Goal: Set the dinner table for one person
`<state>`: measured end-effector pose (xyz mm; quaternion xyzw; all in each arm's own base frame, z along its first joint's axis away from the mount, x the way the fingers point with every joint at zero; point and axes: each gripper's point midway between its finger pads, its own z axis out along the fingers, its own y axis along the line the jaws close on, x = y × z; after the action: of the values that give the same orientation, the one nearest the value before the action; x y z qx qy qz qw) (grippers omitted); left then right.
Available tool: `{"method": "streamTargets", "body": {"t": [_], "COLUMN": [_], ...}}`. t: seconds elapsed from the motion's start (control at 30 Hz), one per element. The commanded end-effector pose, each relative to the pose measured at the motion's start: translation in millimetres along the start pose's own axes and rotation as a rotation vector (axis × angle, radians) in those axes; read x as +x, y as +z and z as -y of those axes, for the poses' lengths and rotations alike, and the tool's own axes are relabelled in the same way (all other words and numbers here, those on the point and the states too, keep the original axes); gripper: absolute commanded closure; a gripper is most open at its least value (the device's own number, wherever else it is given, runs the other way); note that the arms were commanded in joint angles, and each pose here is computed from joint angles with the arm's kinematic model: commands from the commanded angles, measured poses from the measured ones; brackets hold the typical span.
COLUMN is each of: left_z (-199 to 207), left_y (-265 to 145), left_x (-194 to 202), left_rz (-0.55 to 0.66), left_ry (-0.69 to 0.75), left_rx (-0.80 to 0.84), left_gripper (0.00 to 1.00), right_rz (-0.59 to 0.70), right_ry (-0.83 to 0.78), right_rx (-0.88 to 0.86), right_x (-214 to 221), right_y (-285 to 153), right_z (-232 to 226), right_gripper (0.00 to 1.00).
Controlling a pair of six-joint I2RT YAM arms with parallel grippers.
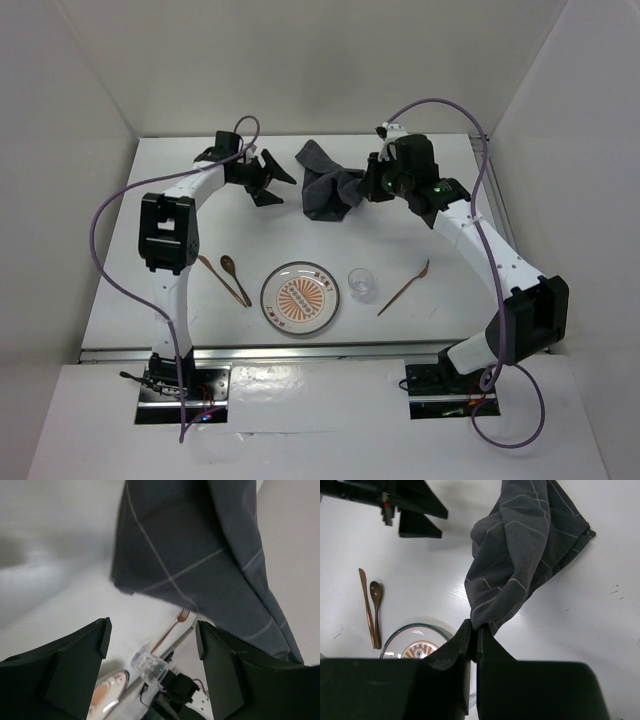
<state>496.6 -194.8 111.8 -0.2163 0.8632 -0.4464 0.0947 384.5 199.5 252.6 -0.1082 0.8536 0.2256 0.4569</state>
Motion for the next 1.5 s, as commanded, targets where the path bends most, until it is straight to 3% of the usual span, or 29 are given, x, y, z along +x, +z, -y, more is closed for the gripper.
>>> {"method": "streamTargets", "body": {"t": [0.0,0.2,0.43,0.67,1.1,1.4,1.47], "left_z": [12.2,26.8,17.1,13.8,24.3,31.1,39.6], "left_y": [21.4,55.6,107.8,130.8,150.6,147.9,135.6], "left_x": [-22.7,-63.5,-95.4,-113.1,-134.5,-136.7,-140.5], "left_rz": [0.052,0.169,0.219,0.259,0.293,0.297,0.311], "left_ry": [-0.030,-0.076,-0.215,-0.297,-0.366,-0.372,-0.359], "left_rx": [0.027,0.034,0.105,0.164,0.313,0.350,0.373], "left_gripper": [0.15,0.22,0.23,0.24,0.43,1.00,1.00], "right_rz": [0.018,-0.003,-0.015,-0.034,-0.086,-0.104,-0.101], "right_ry": [-0.034,-0.035,-0.016,-0.009,-0.005,-0.008,-0.009], "right_rx": [-0.023,-0.026,-0.030,-0.024,-0.009,-0.003,0.007], "right_x": [-4.3,2.8,10.1,17.0,28.1,32.0,31.6], "right_y": [-13.7,-16.0,-19.9,-19.0,-5.8,-1.4,-1.2], "right_z": [-9.4,-12.0,-15.3,-16.1,-13.6,-14.3,-12.5], "right_gripper": [1.00,1.00,1.00,1.00,1.00,1.00,1.00]}}
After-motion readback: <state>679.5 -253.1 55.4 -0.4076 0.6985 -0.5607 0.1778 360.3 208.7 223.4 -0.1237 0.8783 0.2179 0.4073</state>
